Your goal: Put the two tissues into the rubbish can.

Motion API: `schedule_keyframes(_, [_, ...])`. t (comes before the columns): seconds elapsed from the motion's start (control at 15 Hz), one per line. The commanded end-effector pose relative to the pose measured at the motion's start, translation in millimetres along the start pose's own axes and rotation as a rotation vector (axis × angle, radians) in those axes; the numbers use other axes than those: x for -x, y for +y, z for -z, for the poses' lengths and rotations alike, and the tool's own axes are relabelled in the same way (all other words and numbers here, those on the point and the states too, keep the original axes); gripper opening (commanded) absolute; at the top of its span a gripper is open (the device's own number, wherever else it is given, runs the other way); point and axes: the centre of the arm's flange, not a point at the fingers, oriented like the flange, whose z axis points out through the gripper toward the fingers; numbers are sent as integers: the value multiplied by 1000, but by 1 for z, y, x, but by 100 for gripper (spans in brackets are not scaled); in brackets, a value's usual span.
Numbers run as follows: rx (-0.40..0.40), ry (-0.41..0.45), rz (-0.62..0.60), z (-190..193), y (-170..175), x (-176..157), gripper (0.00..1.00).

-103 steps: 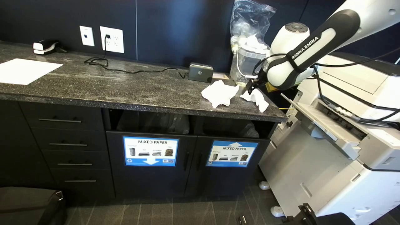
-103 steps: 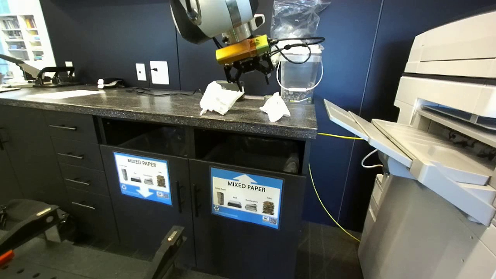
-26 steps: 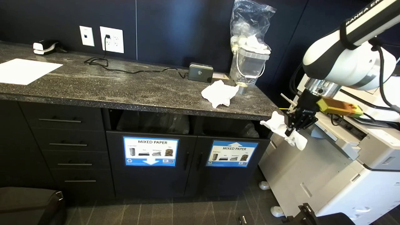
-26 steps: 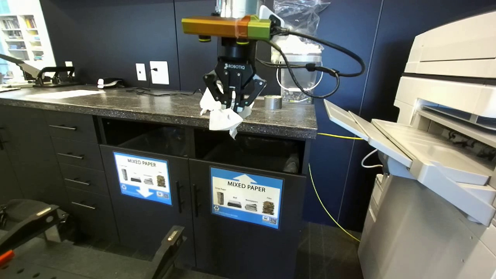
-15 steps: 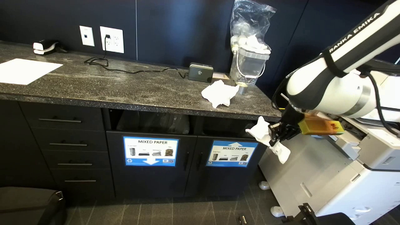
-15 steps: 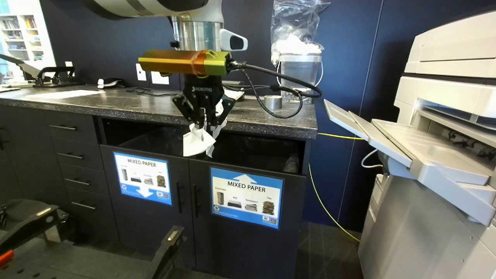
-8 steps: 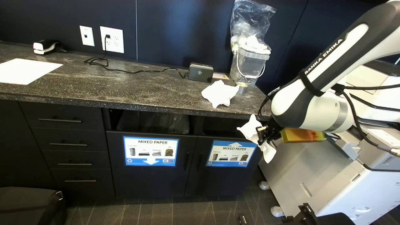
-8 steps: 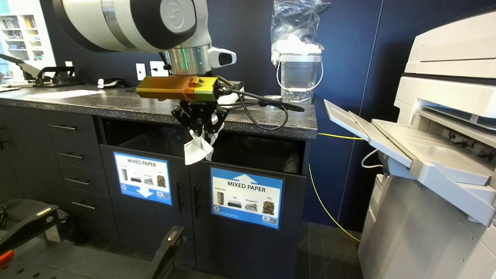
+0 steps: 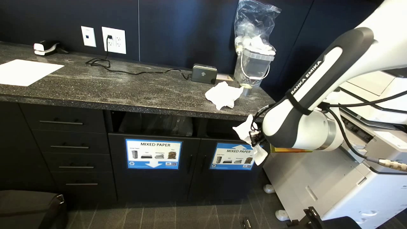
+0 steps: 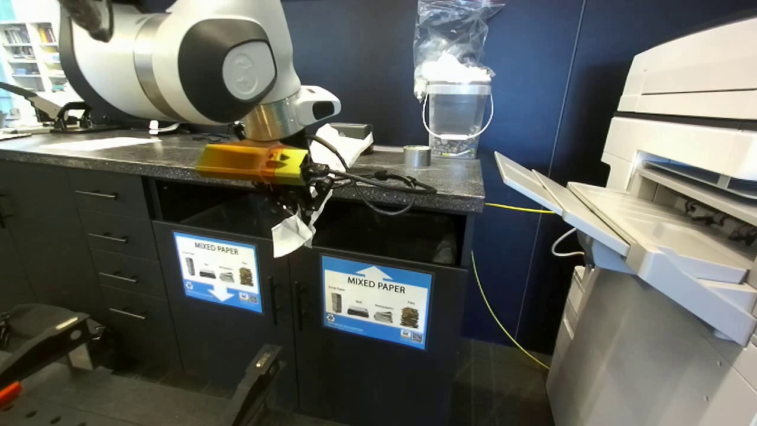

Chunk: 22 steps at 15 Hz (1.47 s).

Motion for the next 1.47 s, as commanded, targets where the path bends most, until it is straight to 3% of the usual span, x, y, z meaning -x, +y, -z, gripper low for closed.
schedule_keyframes(0.0, [-17, 73, -29, -2, -2, 29, 12])
schedule_keyframes(1.4, [-41, 396, -86, -91, -19, 77, 12])
